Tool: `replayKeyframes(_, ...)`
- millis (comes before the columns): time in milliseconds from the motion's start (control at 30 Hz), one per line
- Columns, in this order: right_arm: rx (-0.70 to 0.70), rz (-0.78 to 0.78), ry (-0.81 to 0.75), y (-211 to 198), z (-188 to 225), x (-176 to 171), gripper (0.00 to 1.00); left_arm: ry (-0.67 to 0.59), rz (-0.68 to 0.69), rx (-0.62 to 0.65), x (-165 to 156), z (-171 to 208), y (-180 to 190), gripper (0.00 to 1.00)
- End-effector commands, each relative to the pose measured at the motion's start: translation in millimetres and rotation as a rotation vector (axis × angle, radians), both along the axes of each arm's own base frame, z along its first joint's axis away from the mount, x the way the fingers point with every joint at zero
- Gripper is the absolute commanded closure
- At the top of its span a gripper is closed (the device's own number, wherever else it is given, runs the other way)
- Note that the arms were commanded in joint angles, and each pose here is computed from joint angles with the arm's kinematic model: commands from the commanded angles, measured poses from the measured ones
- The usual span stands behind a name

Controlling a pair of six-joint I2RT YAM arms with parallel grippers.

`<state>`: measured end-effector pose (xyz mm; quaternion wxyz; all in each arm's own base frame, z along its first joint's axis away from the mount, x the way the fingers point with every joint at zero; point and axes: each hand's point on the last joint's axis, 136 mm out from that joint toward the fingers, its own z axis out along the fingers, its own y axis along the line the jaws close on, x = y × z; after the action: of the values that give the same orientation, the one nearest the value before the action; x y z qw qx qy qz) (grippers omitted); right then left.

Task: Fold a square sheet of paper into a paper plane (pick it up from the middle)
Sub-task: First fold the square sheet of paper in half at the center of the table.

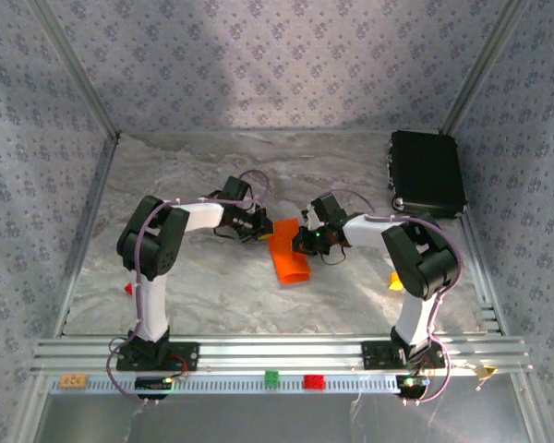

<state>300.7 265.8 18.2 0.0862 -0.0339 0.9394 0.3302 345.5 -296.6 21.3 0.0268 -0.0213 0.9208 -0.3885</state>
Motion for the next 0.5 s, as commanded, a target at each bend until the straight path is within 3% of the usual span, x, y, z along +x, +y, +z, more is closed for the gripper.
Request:
replayKeyframes(0,-0.164,-0.040,0.125,-31.8,-43.9,-28.2,1.00,0.021,0.006,0.038,2.2,-16.7,7.0,1.00)
replayKeyframes(467,-0.176,-0.040,0.130,-33.9,-44.9,-29.3,1.00,0.025,0.154,0.125,36.8,-17.4,34.9,1.00)
